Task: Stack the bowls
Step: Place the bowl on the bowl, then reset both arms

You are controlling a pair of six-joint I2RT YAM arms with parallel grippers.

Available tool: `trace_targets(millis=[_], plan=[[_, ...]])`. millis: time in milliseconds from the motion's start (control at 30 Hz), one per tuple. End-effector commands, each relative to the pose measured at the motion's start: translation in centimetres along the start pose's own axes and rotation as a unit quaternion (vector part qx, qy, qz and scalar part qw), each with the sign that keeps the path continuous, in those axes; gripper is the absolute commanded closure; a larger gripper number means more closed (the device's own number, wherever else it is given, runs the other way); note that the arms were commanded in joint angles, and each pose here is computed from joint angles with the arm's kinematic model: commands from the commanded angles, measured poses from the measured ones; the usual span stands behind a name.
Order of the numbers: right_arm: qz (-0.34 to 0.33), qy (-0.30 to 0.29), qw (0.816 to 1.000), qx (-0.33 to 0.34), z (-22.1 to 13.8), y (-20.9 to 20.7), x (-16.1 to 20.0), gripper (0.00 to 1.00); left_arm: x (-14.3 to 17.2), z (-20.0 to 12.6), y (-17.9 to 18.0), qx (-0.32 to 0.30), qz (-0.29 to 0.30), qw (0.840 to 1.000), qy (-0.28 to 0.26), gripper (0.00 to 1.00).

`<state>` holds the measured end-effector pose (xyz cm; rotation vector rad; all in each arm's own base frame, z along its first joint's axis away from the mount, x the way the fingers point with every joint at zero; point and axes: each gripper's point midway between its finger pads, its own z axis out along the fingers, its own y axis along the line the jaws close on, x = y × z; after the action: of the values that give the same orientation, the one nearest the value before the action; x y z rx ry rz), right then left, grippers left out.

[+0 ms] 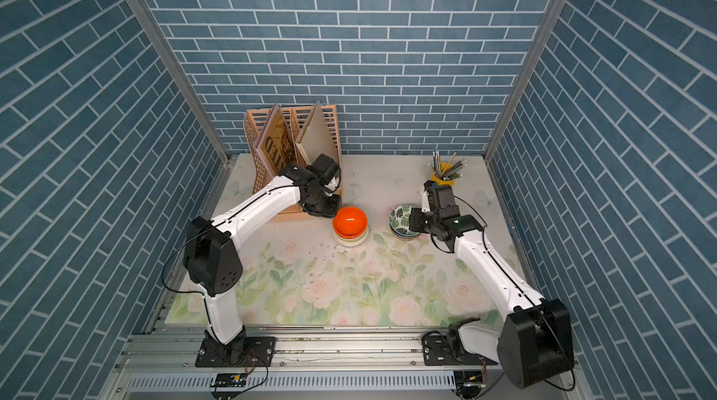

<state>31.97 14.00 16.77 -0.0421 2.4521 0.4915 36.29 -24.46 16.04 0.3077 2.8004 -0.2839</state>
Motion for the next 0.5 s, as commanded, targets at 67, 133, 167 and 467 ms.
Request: trace_targets(millis=[67, 133, 167, 467], plan=[[-0.009, -0.025, 0.998, 0.049, -0.4, -1.5, -0.7, 0.67, -3.8, -7.7, 3.5, -0.033, -0.046, 0.982, -0.178, 0.57], [-0.01, -0.047, 0.997, 0.065, -1.0, -2.0, -1.4, 0.61, -4.4, -10.7, 5.2, -0.046, -0.069, 0.962, -0.258, 0.44], [-0.008, -0.06, 0.995, 0.077, -1.2, -2.5, -1.8, 0.58, -4.1, -11.8, 6.0, -0.049, -0.082, 0.951, -0.293, 0.39], [-0.017, -0.201, 0.963, 0.182, -4.1, -6.6, -4.1, 0.0, 3.3, -16.2, 15.5, -0.115, -0.215, 0.796, -0.554, 0.0]])
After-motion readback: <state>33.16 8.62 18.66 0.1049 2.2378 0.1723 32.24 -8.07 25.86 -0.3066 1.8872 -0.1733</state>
